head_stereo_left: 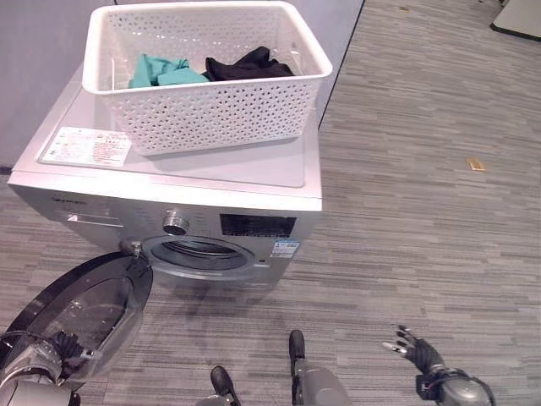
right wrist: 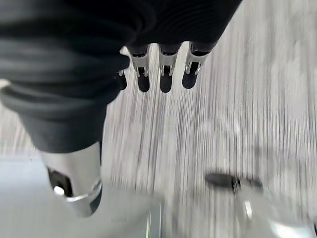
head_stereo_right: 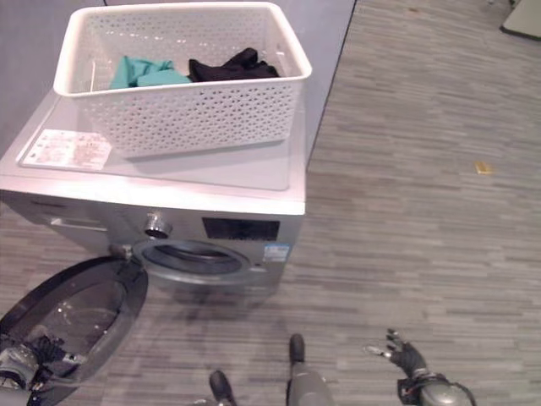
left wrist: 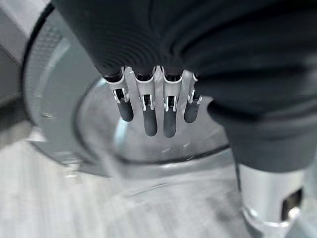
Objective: Grab the laundry basket,head to the washer,open it,put in the laundry and shut it.
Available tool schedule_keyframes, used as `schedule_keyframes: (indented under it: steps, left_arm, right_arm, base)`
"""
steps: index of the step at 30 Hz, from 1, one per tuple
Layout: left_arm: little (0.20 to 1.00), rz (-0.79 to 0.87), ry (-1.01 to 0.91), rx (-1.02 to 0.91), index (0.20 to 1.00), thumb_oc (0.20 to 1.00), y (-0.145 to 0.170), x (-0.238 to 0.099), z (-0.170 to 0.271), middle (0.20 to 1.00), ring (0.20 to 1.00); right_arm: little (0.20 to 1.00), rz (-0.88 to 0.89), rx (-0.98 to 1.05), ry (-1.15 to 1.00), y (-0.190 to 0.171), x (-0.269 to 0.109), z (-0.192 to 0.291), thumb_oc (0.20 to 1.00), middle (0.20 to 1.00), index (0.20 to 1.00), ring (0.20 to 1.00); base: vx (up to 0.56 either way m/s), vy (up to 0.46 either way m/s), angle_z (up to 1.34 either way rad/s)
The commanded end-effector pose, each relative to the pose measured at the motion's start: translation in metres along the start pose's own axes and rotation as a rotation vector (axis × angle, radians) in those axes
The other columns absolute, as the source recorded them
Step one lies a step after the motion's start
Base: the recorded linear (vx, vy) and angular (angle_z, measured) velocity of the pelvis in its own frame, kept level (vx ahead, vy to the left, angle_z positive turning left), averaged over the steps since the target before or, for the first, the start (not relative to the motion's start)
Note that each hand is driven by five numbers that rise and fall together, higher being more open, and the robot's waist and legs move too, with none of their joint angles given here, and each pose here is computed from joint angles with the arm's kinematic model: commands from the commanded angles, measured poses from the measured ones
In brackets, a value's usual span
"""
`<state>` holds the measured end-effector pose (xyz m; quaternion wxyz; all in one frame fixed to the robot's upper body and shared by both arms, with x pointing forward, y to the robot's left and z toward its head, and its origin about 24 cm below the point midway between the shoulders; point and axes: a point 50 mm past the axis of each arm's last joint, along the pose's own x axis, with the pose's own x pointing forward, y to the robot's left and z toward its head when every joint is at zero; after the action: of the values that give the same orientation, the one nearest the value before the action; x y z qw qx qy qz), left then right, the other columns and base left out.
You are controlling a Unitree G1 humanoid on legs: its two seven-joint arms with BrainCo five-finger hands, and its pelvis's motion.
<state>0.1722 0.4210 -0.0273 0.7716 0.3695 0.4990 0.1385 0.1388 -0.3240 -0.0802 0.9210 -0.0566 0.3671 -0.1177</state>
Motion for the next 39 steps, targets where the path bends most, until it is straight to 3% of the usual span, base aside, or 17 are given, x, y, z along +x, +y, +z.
schedule_keyframes:
  steps: [1, 8, 9, 12, 15, 17, 18, 24, 32, 34, 39]
  left_arm:
    - [1.0, 0.137, 0.0, -0.095, 1.0, 1.0, 0.027, -0.002, 0.002, 1.0, 1.0]
    - [1.0, 0.21, -0.052, -0.103, 1.0, 1.0, 0.032, -0.002, 0.016, 1.0, 1.0]
    - [1.0, 0.2, -0.089, -0.088, 1.0, 1.0, 0.022, -0.001, 0.023, 1.0, 1.0]
    - [1.0, 0.162, -0.145, -0.098, 1.0, 1.0, 0.001, 0.0, 0.035, 1.0, 1.0]
    - [1.0, 0.001, -0.336, -0.091, 1.0, 1.0, -0.064, -0.008, 0.072, 1.0, 1.0]
    - [1.0, 0.0, -0.336, -0.092, 1.0, 1.0, -0.065, -0.008, 0.072, 1.0, 1.0]
    - [1.0, -0.109, -0.446, -0.086, 1.0, 1.0, -0.099, -0.022, 0.087, 1.0, 1.0]
    - [1.0, -0.295, -0.521, -0.043, 1.0, 1.0, -0.146, -0.039, 0.098, 1.0, 1.0]
    - [1.0, -0.381, -0.467, -0.039, 1.0, 1.0, -0.177, -0.043, 0.089, 1.0, 1.0]
    - [1.0, -0.386, -0.476, -0.048, 1.0, 1.0, -0.177, -0.044, 0.098, 1.0, 1.0]
    - [1.0, -0.425, -0.497, 0.004, 1.0, 1.0, -0.187, -0.049, 0.105, 1.0, 1.0]
  right_arm:
    - [1.0, -0.226, 0.092, -0.259, -0.049, -0.002, 0.066, 1.0, 1.0, 1.0, 1.0]
    - [1.0, -0.473, 0.125, -0.671, -0.102, -0.041, 0.158, 1.0, 1.0, 1.0, 1.0]
    - [1.0, -0.565, 0.087, -0.854, -0.117, -0.071, 0.194, 1.0, 1.0, 1.0, 1.0]
    - [1.0, -0.669, -0.021, -0.947, -0.132, -0.1, 0.218, 1.0, 1.0, 1.0, 1.0]
    - [1.0, -0.783, -0.253, -1.158, -0.134, -0.153, 0.276, 1.0, 1.0, 1.0, 1.0]
    - [1.0, -0.784, -0.254, -1.159, -0.134, -0.154, 0.276, 1.0, 1.0, 1.0, 1.0]
    - [1.0, -0.763, -0.313, -1.208, -0.126, -0.161, 0.296, 1.0, 1.0, 1.0, 1.0]
    - [1.0, -0.683, -0.437, -1.236, -0.104, -0.158, 0.335, 1.0, 1.0, 1.0, 1.0]
    - [1.0, -0.571, -0.662, -1.229, -0.081, -0.165, 0.379, 1.0, 1.0, 1.0, 1.0]
    - [1.0, -0.554, -0.685, -1.301, -0.074, -0.184, 0.393, 1.0, 1.0, 1.0, 1.0]
    - [1.0, -0.627, -0.754, -1.275, -0.084, -0.195, 0.386, 1.0, 1.0, 1.0, 1.0]
  base:
    - [0.02, 0.053, -0.09]
    - [0.04, 0.044, -0.02]
    - [0.12, 0.094, 0.01]
    - [0.1, 0.086, 0.13]
    - [0.17, 0.042, 0.29]
    - [0.13, -0.082, 0.8]
    - [0.18, -0.128, 0.94]
    - [0.23, -0.177, 0.69]
    - [0.19, -0.315, 1.09]
    - [0.0, -0.37, 0.9]
    - [-0.02, -0.133, 1.04]
